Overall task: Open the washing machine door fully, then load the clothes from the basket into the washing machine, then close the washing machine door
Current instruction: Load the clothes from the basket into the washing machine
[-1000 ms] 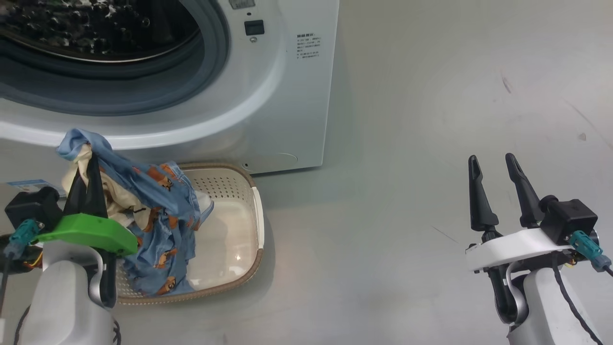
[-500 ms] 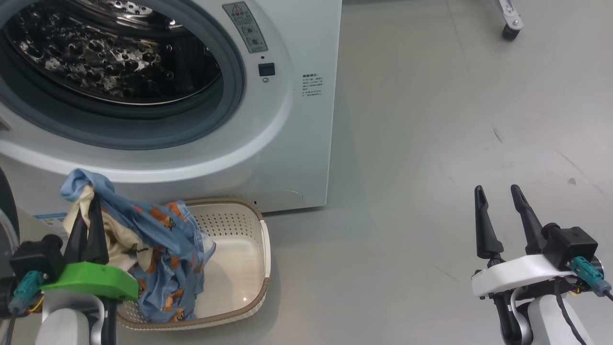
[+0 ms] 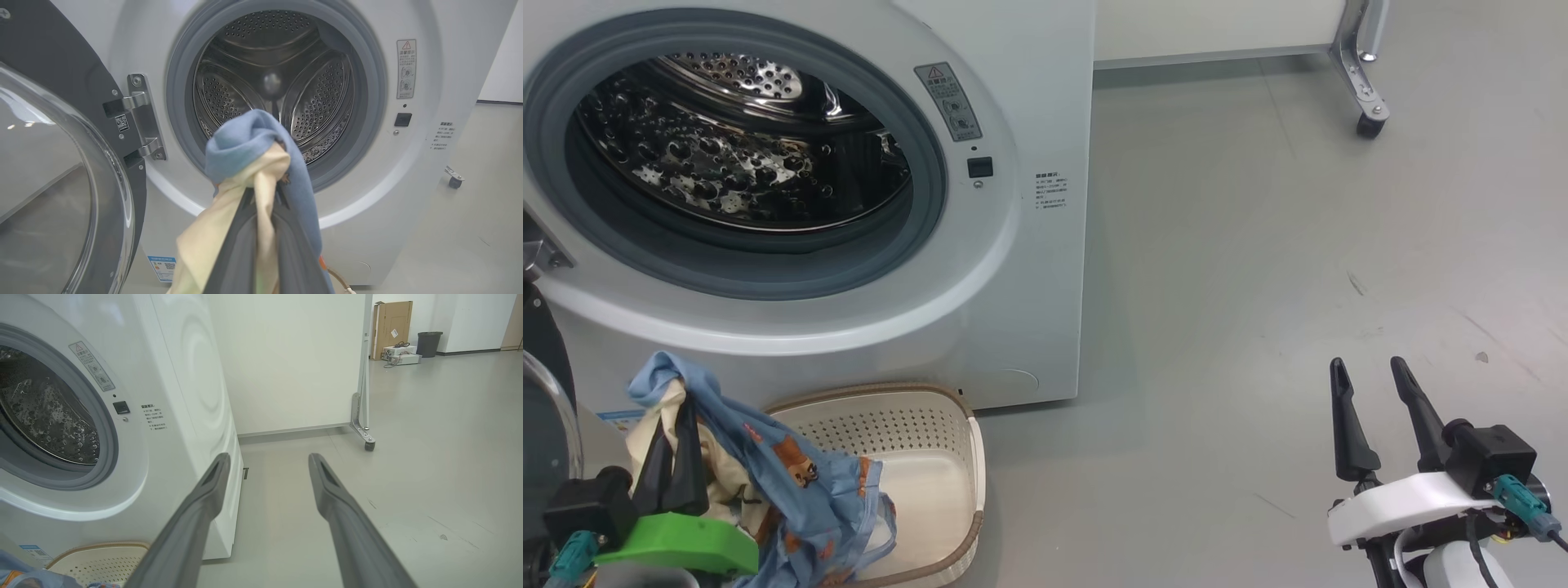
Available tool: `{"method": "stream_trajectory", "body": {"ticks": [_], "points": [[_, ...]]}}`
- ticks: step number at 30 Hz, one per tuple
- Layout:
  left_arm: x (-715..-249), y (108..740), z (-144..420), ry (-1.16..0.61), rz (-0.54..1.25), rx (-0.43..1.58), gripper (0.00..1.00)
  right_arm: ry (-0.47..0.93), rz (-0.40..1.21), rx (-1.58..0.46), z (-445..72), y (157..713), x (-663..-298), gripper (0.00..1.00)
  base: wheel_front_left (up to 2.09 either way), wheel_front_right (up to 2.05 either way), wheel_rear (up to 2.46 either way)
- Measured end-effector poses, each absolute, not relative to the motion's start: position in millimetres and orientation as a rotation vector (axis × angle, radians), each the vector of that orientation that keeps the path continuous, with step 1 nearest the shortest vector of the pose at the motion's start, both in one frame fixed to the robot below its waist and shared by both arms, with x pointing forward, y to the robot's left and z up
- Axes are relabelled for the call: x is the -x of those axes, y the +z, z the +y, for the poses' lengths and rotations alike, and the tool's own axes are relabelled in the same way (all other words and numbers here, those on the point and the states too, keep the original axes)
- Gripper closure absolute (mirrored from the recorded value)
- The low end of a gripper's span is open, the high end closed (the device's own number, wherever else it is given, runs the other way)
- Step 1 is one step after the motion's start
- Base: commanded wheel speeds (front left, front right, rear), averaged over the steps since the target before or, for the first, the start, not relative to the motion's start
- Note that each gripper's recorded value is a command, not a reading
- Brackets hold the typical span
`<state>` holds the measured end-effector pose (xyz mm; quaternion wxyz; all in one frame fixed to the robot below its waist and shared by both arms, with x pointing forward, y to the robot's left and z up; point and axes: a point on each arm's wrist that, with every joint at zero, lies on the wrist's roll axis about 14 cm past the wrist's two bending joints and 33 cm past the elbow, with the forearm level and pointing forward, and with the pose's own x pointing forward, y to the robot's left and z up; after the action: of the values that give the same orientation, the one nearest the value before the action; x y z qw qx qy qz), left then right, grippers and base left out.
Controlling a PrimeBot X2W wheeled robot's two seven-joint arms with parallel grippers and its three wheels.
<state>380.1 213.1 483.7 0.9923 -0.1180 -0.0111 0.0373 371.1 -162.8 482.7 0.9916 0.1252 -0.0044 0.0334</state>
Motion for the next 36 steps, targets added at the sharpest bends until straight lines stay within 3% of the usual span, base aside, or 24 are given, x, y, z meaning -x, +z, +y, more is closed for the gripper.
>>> {"method": "stream_trajectory", "body": {"ticks": [21, 36], "points": [[-379, 481, 206, 0.058, -0.019, 0.252, 1.00, 0.071, 0.011, -0.254, -161, 476, -369, 0.00, 0.00, 0.00, 0.00], [-463, 511, 176, -0.032, -0.131, 0.279, 1.00, 0.075, 0.082, -0.258, -156, 449, -391, 0.00, 0.00, 0.00, 0.00]]}}
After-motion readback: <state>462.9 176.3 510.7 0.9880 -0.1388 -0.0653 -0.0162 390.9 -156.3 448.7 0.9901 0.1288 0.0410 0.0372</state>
